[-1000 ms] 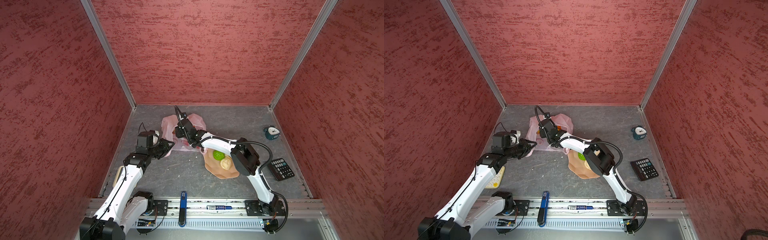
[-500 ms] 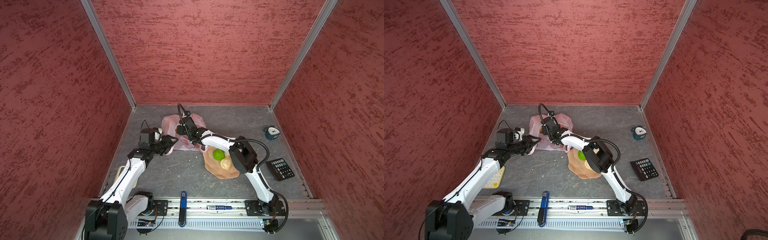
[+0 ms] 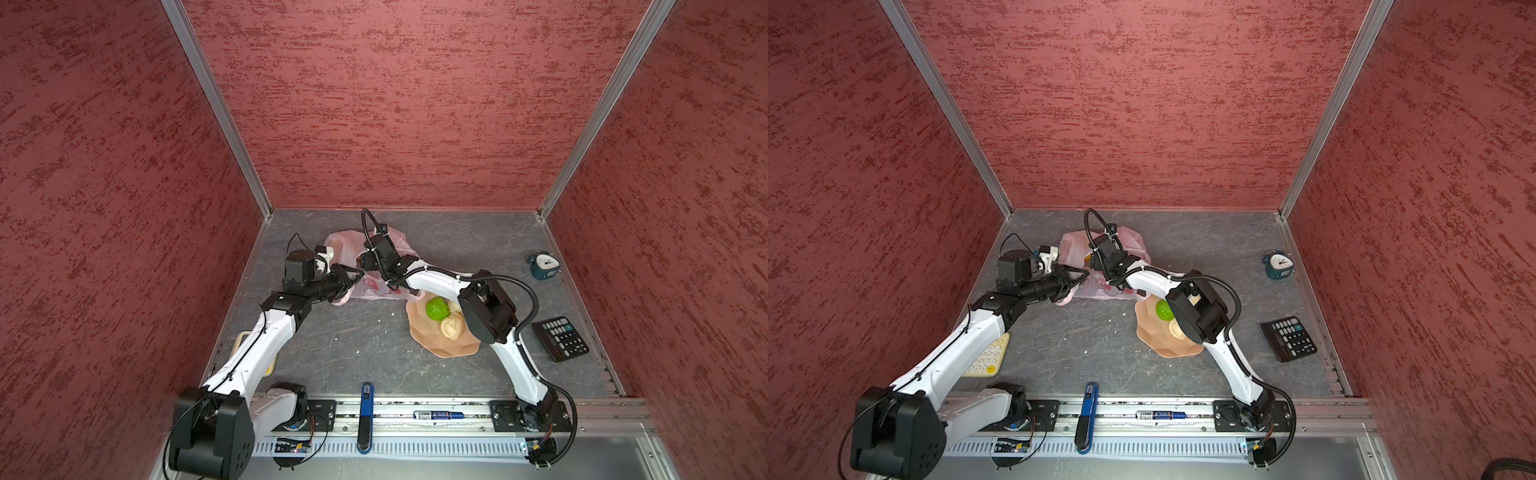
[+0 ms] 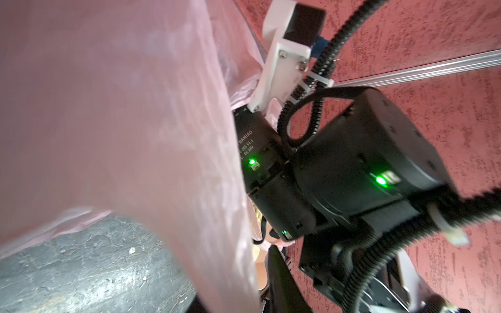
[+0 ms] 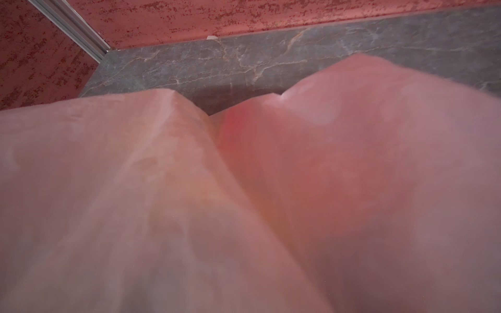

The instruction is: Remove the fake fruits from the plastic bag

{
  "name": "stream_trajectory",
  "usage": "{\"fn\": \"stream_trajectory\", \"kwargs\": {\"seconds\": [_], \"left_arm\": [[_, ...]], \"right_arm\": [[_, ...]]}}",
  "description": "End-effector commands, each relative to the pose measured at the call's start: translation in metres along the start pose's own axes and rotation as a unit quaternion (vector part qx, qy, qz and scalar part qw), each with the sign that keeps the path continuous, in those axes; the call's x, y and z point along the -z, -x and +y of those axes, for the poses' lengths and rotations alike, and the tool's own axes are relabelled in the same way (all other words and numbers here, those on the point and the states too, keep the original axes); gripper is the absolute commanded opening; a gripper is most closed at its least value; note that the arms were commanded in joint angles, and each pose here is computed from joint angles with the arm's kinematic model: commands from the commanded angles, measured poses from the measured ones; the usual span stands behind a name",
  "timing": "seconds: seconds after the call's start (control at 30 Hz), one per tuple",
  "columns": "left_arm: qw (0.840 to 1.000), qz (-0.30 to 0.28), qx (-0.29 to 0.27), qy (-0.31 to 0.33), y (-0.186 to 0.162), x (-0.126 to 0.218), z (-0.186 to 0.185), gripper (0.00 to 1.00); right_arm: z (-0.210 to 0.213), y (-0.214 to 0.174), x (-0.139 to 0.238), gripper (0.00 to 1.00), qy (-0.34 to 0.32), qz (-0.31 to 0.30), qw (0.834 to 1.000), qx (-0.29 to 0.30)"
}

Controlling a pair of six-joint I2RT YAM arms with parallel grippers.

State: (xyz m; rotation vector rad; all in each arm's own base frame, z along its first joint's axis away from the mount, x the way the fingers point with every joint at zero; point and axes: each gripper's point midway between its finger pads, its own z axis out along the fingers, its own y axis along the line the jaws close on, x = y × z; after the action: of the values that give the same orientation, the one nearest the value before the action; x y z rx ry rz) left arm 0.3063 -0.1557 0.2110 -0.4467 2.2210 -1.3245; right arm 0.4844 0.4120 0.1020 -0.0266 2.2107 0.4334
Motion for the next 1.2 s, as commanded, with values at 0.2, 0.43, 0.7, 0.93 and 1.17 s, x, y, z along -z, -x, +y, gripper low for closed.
{"fn": "stream_trajectory", "kwargs": {"seconds": [0.2, 0.43, 0.7, 0.93, 1.17], "left_arm": [[1.0, -0.002, -0.006, -0.026, -0.013, 0.013, -0.012, 0.27], [1.0, 0.005, -0.006, -0.029, -0.016, 0.006, -0.01, 0.31], [0.995, 0.03, -0.089, -0.028, -0.026, -0.008, -0.028, 0.62], [0.981, 0.042, -0.186, -0.032, -0.051, -0.013, -0.058, 0.69], [0.972, 0.077, -0.224, 0.009, -0.065, -0.029, -0.051, 0.71]], "right_arm": [[-0.034, 0.029, -0.002, 0.84, -0.033, -0.024, 0.999, -0.032], [-0.033, 0.032, -0.013, 0.86, -0.021, -0.014, 0.999, -0.034], [-0.029, 0.024, -0.013, 0.85, -0.001, 0.001, 0.999, -0.041], [-0.027, 0.024, -0.009, 0.85, 0.006, 0.002, 0.999, -0.043], [-0.025, 0.028, -0.004, 0.85, 0.01, -0.001, 0.999, -0.042]]}}
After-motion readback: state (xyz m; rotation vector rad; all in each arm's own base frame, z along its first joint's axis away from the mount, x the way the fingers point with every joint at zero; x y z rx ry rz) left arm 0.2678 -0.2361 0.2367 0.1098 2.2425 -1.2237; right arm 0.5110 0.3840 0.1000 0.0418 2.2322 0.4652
